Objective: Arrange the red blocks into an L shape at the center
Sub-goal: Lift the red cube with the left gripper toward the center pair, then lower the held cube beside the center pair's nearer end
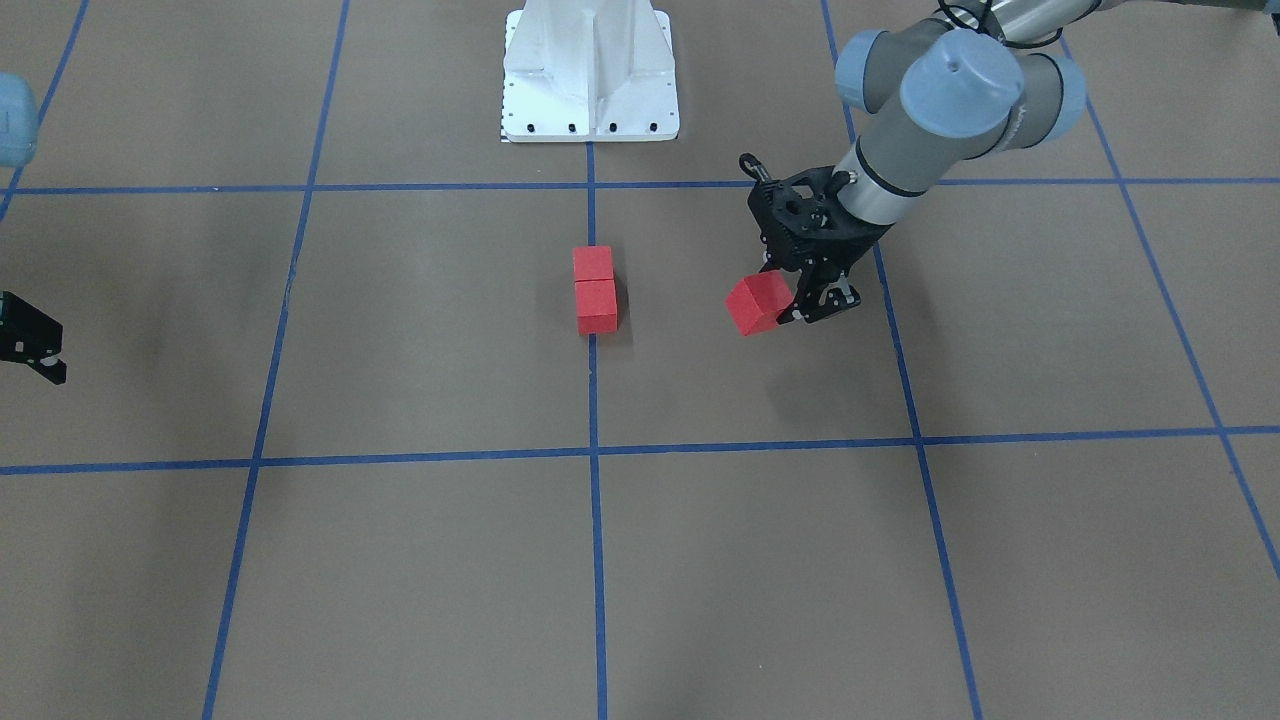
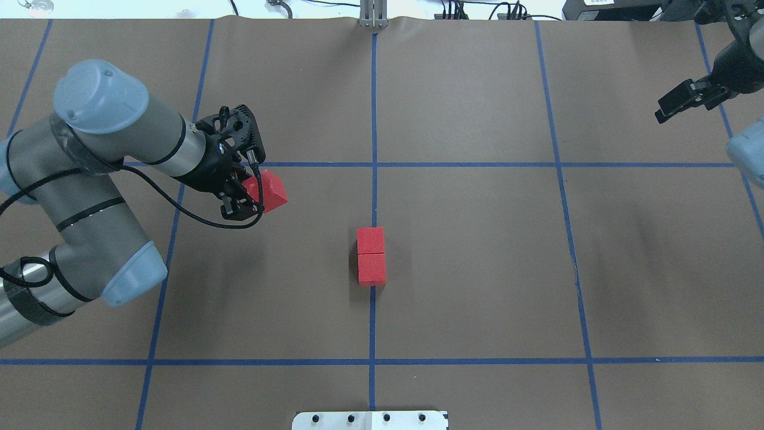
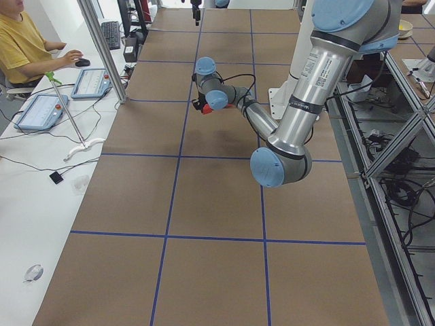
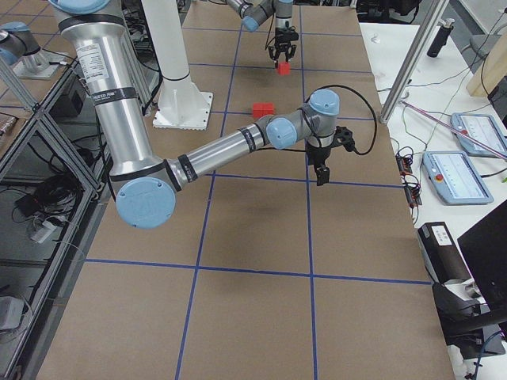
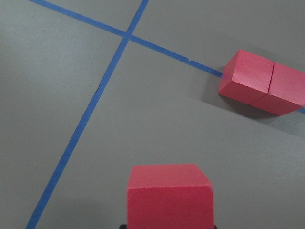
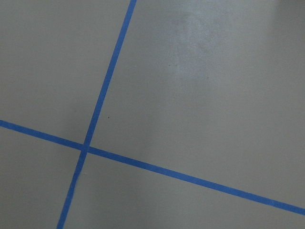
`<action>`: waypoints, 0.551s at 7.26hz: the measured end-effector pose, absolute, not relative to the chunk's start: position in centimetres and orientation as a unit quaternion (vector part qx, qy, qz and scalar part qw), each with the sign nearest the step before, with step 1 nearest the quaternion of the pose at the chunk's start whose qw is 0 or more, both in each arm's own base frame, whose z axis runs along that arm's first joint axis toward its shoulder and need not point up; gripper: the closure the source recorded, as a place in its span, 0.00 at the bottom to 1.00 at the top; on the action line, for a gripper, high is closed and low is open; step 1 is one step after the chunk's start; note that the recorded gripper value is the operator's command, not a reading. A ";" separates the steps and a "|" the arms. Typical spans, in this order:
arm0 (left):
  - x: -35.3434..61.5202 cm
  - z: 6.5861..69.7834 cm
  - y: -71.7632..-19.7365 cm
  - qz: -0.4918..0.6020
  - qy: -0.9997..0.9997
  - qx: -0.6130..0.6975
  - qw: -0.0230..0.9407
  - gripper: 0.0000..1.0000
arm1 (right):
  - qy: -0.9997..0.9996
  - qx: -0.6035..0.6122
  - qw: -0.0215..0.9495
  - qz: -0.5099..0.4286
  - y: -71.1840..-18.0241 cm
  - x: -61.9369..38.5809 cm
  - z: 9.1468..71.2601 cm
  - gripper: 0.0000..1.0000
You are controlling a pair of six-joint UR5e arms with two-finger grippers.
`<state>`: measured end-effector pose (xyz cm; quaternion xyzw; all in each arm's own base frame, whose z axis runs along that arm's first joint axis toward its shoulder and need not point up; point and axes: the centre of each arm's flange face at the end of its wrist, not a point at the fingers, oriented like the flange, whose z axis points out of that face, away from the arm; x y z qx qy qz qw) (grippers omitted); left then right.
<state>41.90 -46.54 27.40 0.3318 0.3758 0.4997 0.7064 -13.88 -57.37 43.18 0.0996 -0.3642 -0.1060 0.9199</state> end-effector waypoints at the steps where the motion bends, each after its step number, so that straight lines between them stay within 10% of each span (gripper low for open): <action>1: 44.2 27.1 -45.4 0.531 0.342 0.345 0.695 1.00 | -0.364 0.099 0.920 -0.106 -57.4 -13.9 43.3 0.01; 4: 50.7 21.9 -43.6 0.614 0.287 0.304 0.669 1.00 | -0.364 0.097 0.921 -0.103 -57.3 -13.9 43.4 0.01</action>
